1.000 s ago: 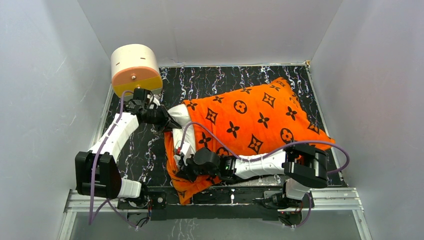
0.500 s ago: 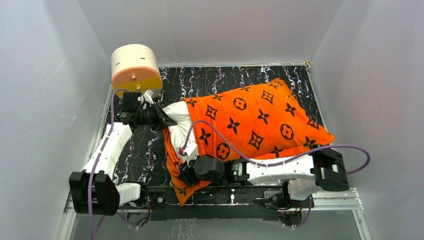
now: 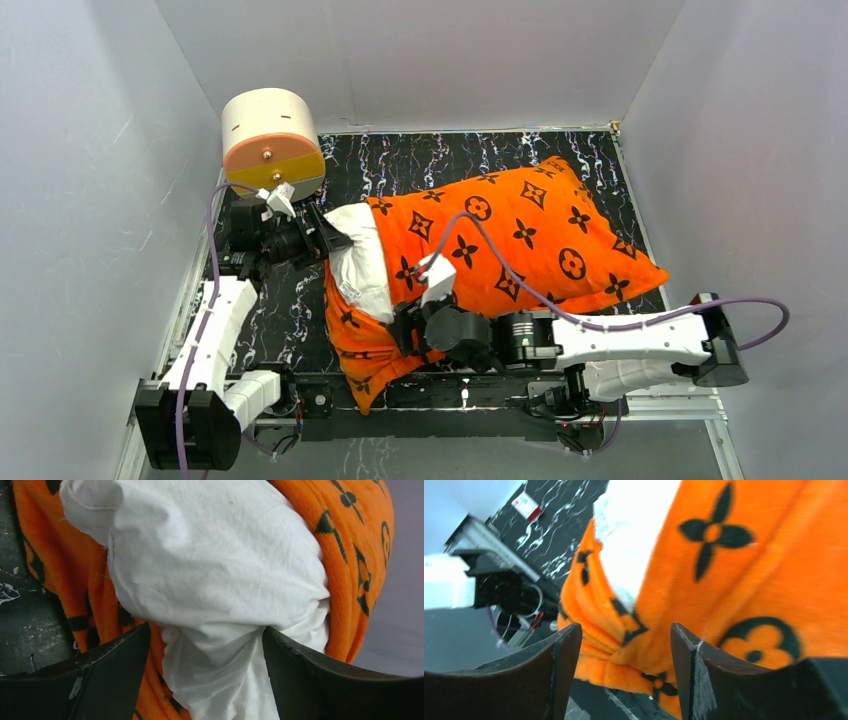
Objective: Remove the pillowcase from the pillow
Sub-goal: Remove the pillow from the pillowcase.
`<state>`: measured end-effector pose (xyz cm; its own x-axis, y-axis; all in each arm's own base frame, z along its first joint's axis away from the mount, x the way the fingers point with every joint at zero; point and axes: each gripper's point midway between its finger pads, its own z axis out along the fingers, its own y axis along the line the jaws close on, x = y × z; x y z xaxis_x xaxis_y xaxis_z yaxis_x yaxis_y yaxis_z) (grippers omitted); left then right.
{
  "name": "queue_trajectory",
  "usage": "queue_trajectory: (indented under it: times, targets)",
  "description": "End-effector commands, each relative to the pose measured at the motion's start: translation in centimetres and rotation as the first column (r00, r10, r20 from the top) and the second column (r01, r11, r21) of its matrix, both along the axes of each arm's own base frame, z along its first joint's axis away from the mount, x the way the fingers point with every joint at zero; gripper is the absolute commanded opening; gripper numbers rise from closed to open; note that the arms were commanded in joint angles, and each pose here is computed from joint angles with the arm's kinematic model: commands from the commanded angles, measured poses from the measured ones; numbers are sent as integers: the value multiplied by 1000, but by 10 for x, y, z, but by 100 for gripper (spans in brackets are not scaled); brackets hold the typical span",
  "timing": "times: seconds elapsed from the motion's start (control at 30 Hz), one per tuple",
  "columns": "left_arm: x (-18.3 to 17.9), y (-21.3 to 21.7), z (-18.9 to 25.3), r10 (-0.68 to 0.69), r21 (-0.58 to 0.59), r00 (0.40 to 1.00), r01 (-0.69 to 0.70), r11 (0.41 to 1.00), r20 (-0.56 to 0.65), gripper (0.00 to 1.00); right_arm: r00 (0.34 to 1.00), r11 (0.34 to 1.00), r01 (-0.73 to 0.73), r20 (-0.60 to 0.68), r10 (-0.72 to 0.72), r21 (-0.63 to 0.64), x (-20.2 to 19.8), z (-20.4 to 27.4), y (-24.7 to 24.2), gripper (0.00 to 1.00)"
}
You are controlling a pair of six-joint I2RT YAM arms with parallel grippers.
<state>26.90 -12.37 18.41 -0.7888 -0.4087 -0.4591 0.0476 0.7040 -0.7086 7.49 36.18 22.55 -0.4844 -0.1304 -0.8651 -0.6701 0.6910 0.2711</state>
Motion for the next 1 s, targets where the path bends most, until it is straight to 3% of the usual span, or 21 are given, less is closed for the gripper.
queue_trajectory:
  times: [0.0, 0.2, 0.4, 0.53, 0.67, 0.77, 0.97]
  targets:
    - [-11, 13, -1, 31, 79, 999, -34, 996, 41, 82, 983, 975, 174, 35, -180, 136, 29, 28, -22, 75]
    - [-30, 24, -4, 118, 104, 992, -122, 987, 38, 89, 963, 963, 262, 46, -265, 65, 56, 26, -23, 77]
    - [-55, 6, -1, 15, 22, 998, -16, 1000, 62, 94, 964, 963, 265, 20, -264, -47, 72, -14, -6, 76]
    - [-71, -8, -1, -83, -33, 994, 86, 996, 68, 94, 904, 887, 427, 51, -425, -177, 114, -43, -33, 34]
    - [-81, -13, -3, -91, -71, 994, 95, 993, 56, 94, 946, 939, 324, 11, -325, -117, 152, -50, -31, 17]
    - [-83, -6, -4, -21, -56, 999, 23, 998, 32, 94, 947, 941, 319, 10, -320, -114, 161, -54, -40, 15]
    - [-93, -1, -12, 91, -99, 995, -95, 991, -40, 92, 947, 939, 313, -28, -320, -143, 154, -65, -46, 21]
